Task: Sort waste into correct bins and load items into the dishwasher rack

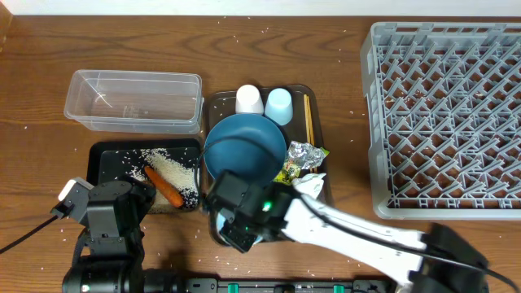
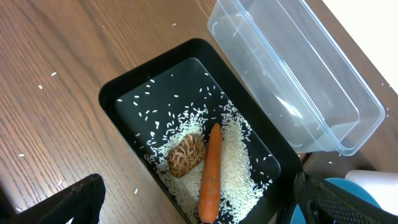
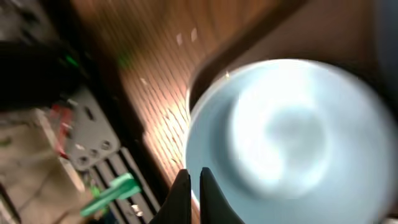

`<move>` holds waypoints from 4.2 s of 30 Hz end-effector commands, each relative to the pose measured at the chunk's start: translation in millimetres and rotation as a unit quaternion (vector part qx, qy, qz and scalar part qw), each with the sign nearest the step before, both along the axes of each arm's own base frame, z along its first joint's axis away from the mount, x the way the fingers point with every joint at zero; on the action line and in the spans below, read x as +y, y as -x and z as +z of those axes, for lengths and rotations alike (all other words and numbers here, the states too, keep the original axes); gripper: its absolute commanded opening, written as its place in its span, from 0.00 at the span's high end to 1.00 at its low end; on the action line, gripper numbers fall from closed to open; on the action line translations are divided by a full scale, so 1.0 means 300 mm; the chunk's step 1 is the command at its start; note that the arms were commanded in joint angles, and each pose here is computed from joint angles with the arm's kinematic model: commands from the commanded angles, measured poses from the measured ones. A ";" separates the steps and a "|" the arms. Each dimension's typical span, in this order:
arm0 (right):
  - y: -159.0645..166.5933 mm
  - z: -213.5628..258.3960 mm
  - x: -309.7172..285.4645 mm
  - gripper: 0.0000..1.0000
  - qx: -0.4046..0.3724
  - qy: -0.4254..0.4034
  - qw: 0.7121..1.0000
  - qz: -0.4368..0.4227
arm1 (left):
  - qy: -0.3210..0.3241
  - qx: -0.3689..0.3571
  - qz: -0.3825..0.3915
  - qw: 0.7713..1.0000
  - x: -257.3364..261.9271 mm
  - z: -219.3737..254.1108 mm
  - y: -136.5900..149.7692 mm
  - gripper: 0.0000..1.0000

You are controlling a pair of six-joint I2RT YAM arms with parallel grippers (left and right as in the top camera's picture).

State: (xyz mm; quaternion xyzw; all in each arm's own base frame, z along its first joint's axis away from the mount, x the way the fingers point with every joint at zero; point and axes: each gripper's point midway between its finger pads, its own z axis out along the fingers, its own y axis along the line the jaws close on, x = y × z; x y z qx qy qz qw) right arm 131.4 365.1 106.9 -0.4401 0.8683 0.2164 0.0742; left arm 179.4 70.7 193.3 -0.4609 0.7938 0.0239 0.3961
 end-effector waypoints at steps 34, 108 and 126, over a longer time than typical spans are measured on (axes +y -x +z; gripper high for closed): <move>0.111 -0.227 0.024 0.53 0.054 0.068 0.993 0.078 | -0.008 0.000 0.008 1.000 0.013 0.004 0.005 0.02; -0.443 0.452 -0.400 0.71 0.035 -0.067 0.979 -0.192 | -0.008 0.000 0.008 1.000 0.013 0.005 0.005 0.02; -0.747 0.399 -1.074 0.01 -0.026 0.048 0.835 -0.548 | -0.008 0.000 0.008 1.000 0.013 0.004 0.005 0.02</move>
